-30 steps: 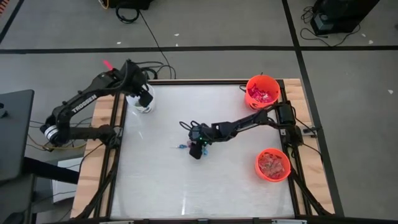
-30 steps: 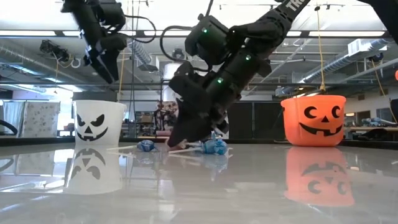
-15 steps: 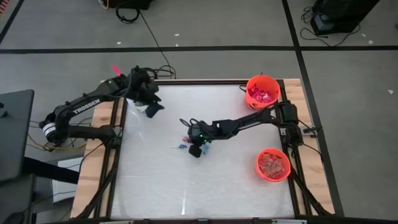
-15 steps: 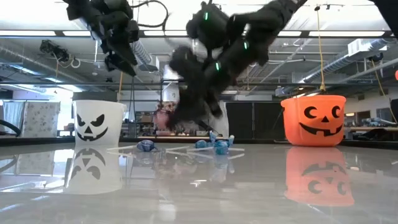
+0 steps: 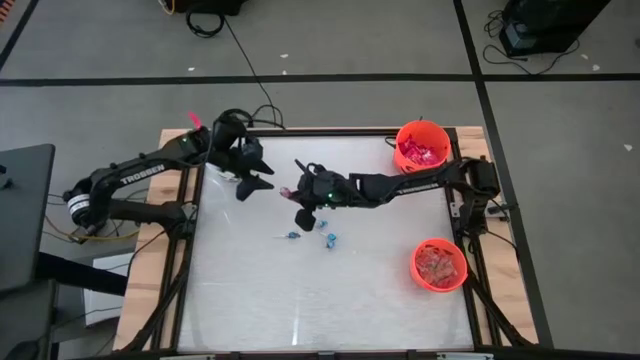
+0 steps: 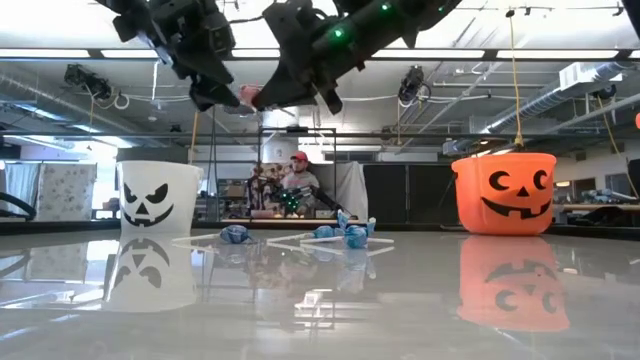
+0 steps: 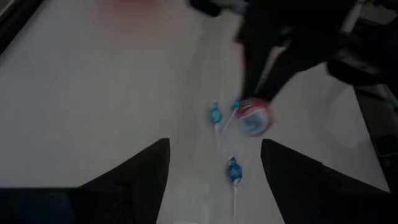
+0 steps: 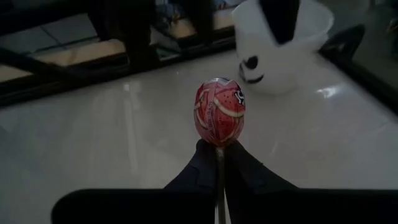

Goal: Sort candy by brand, put in halloween buckets
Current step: Put the red candy into the white bucket

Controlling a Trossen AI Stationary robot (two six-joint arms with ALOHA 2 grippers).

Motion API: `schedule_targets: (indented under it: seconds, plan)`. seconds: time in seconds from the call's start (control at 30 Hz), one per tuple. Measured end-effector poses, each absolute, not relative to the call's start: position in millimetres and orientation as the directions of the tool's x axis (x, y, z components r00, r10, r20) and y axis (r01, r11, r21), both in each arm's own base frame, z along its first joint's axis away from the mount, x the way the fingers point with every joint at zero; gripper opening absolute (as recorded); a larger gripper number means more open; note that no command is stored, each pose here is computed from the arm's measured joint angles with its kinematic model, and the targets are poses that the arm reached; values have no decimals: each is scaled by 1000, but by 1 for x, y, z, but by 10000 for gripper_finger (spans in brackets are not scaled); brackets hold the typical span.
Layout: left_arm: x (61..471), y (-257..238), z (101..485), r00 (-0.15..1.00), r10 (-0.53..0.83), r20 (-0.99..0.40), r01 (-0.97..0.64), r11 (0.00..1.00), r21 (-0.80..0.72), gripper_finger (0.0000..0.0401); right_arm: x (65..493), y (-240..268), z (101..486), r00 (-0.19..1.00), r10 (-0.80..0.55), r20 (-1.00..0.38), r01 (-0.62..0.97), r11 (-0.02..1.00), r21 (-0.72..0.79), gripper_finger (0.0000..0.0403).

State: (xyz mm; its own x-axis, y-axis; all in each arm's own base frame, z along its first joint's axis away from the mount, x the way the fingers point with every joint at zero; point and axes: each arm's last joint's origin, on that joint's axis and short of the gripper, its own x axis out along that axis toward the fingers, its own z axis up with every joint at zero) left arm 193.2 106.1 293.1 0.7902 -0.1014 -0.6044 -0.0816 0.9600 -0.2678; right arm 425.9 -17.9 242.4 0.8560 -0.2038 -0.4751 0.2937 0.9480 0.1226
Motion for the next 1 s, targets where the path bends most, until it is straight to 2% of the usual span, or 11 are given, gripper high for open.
schedule_targets:
  seconds: [0.2, 0.47, 1.0]
  plan:
    - [209, 97, 295, 821, -142, -554, -2, 968, -251, 279, 428, -29, 254, 870, -229, -436, 311, 942, 124, 18]
    - [226, 95, 286, 808, -139, -573, -62, 947, -317, 273, 429, -28, 255, 879, -209, -428, 283, 952, 117, 18]
    - [229, 95, 285, 815, -139, -562, -68, 941, -331, 106, 429, -28, 254, 881, -178, -437, 257, 958, 128, 24]
